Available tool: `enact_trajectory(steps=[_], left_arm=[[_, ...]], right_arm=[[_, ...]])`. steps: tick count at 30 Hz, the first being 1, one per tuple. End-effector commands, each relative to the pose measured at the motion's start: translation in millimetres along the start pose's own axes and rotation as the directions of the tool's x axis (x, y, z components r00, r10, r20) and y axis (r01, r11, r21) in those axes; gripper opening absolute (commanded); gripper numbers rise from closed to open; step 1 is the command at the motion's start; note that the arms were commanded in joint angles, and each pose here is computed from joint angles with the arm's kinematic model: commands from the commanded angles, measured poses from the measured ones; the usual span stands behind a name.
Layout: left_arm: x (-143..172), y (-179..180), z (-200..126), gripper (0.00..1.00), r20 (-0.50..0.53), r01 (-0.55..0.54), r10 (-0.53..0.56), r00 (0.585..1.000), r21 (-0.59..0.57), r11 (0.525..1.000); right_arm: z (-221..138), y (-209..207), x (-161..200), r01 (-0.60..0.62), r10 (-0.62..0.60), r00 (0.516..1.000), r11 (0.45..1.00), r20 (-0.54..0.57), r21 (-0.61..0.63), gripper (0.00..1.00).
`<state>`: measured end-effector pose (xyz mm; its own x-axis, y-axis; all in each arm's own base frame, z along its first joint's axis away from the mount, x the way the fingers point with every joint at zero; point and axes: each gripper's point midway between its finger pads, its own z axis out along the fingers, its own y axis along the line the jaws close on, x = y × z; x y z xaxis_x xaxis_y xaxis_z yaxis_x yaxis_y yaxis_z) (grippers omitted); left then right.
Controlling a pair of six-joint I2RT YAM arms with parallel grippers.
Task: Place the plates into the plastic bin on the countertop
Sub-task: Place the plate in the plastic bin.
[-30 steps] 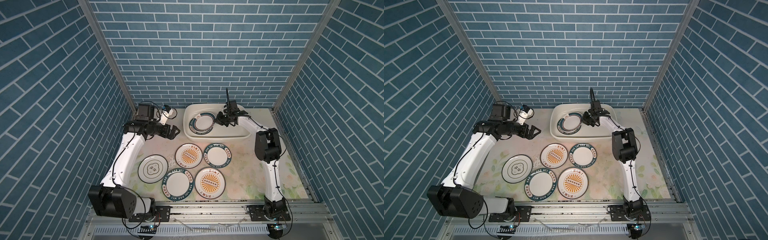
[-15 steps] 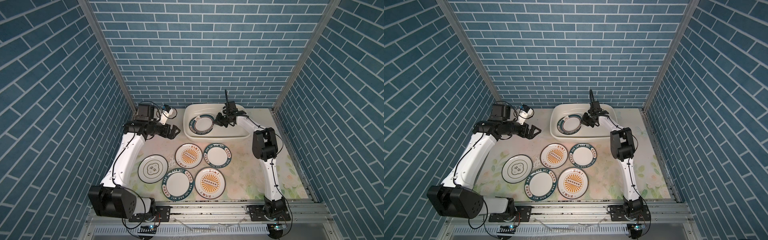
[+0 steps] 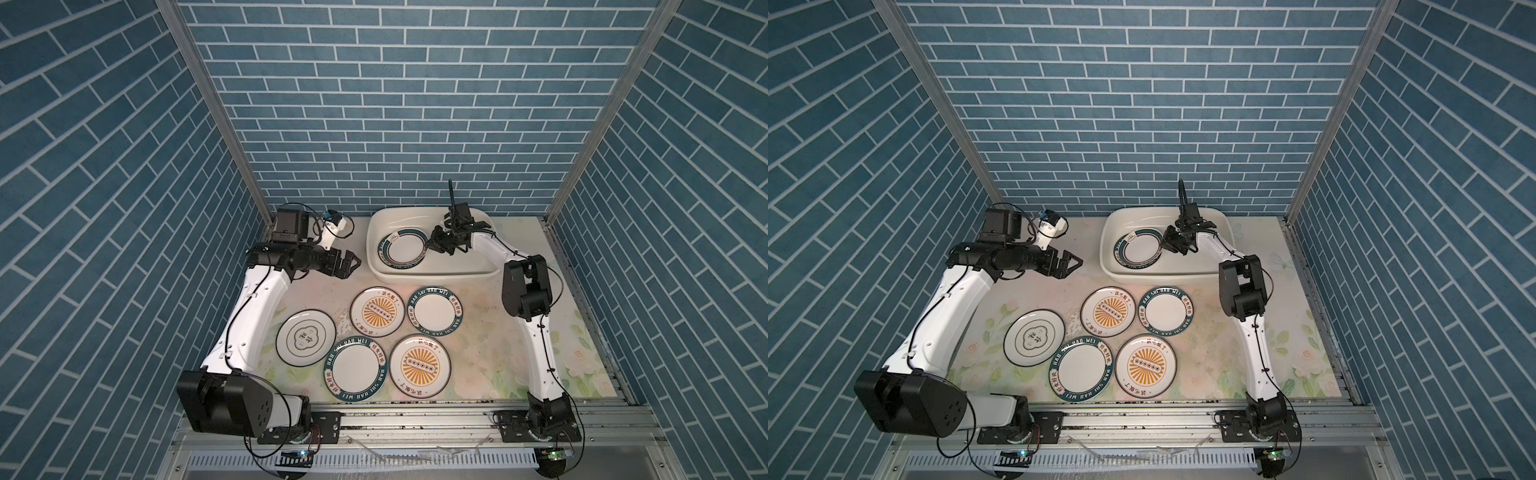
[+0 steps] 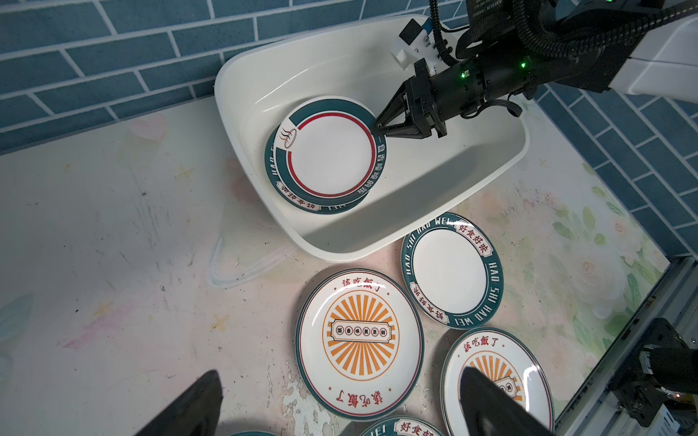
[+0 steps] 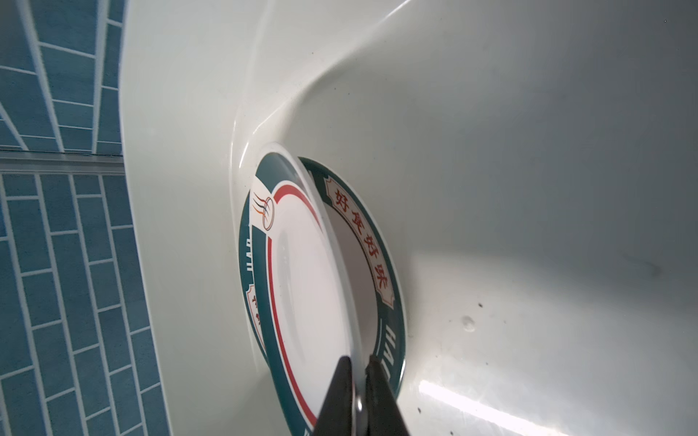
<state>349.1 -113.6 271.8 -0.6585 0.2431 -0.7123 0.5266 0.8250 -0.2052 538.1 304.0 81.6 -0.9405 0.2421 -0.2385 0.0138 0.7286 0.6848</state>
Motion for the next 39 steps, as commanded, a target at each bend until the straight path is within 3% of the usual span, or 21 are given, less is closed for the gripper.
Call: enact_trajectory(steps=[1,39], left_arm=[[-0.8,-1.6,-1.0,0.99,0.009,0.001,-0.001,1.0,0.015,1.0],[0.2,-3.6,0.7,1.0,0.01,0.005,-0.005,1.0,0.031,1.0]], right_arm=[[8.2,0.2,2.9,0.008,-0.009,1.0,1.0,-0.029,-0.012,0.13],[25.9,-5.8,18.2,-0.005,0.006,0.995,1.0,-0.1,0.01,0.26]])
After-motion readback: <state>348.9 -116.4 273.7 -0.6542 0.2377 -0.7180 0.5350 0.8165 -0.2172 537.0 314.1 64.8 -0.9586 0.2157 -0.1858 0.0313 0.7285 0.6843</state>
